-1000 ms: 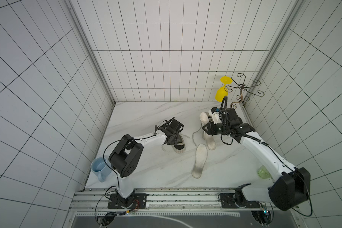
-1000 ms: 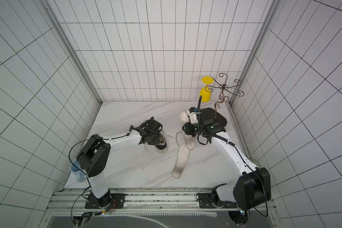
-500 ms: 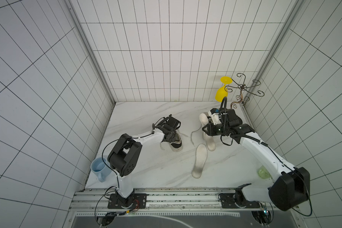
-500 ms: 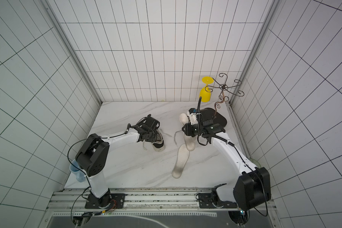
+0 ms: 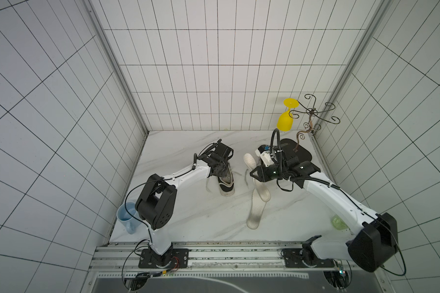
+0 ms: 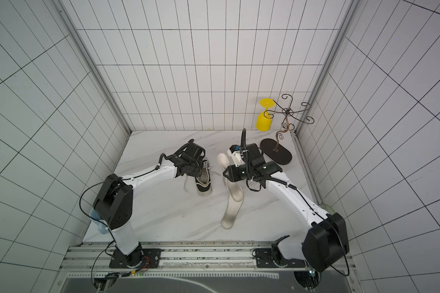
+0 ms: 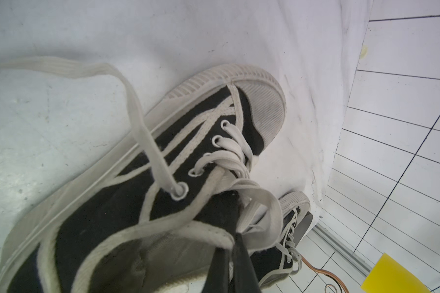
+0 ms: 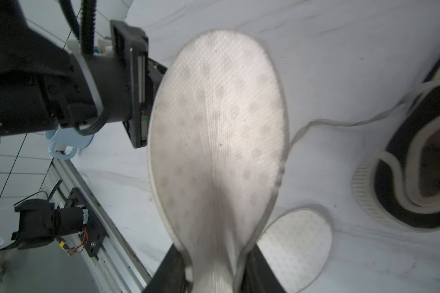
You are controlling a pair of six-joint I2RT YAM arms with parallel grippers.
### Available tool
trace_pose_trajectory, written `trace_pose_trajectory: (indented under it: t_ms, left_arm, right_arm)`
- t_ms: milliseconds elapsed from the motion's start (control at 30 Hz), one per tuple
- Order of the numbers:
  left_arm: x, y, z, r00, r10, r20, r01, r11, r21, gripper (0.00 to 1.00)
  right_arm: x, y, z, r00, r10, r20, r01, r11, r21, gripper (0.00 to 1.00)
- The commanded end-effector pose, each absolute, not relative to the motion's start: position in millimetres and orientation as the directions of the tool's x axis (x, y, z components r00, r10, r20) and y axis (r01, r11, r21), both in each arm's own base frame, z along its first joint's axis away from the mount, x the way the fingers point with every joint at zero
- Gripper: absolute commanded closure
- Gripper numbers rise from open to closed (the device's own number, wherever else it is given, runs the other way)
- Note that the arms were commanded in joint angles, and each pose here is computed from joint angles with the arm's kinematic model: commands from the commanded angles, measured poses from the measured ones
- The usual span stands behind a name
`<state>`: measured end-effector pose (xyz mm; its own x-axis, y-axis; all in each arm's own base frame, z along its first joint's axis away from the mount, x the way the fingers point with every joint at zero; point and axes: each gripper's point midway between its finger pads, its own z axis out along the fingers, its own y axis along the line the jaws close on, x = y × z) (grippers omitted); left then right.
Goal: Insert the insole into the shoe
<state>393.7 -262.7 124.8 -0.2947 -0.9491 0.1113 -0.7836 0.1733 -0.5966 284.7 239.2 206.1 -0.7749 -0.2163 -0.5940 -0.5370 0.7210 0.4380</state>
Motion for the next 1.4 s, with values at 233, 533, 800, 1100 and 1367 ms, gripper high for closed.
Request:
trace_pose_trajectory:
  t_ms: [233, 533, 800, 1100, 1367]
  left_arm:
    - [391.2, -278.7, 159.1, -0.317, -0.929, 0.191, -0.743, 0.118, -0.659, 1.00]
    - [390.7, -281.5, 161.3, -0.329, -0.917, 0.225, -0.739, 0.101, -0.666, 1.00]
    - [387.7, -283.4, 169.8, -0.347, -0.909, 0.232, -0.726, 0.104, -0.679, 1.00]
    - [378.2, -283.4, 170.0, -0.350, -0.906, 0.240, -0.729, 0.102, -0.677, 1.00]
    - [372.5, -288.7, 179.4, -0.370, -0.902, 0.223, -0.722, 0.128, -0.680, 1.00]
  right_arm:
    - [227.2, 274.7, 163.8, -0.933, -0.251, -0.257, -0.357, 0.585, 0.728, 0.66]
    - [223.5, 291.5, 145.5, -0.969, -0.220, -0.116, -0.228, 0.595, 0.771, 0.67]
    - [246.7, 307.2, 131.9, -0.985, -0.168, -0.037, -0.135, 0.620, 0.772, 0.67]
    - [280.4, 318.3, 137.4, -0.992, -0.109, -0.057, -0.114, 0.639, 0.761, 0.68]
    - [301.2, 326.2, 157.1, -0.995, -0.081, -0.060, -0.098, 0.620, 0.779, 0.68]
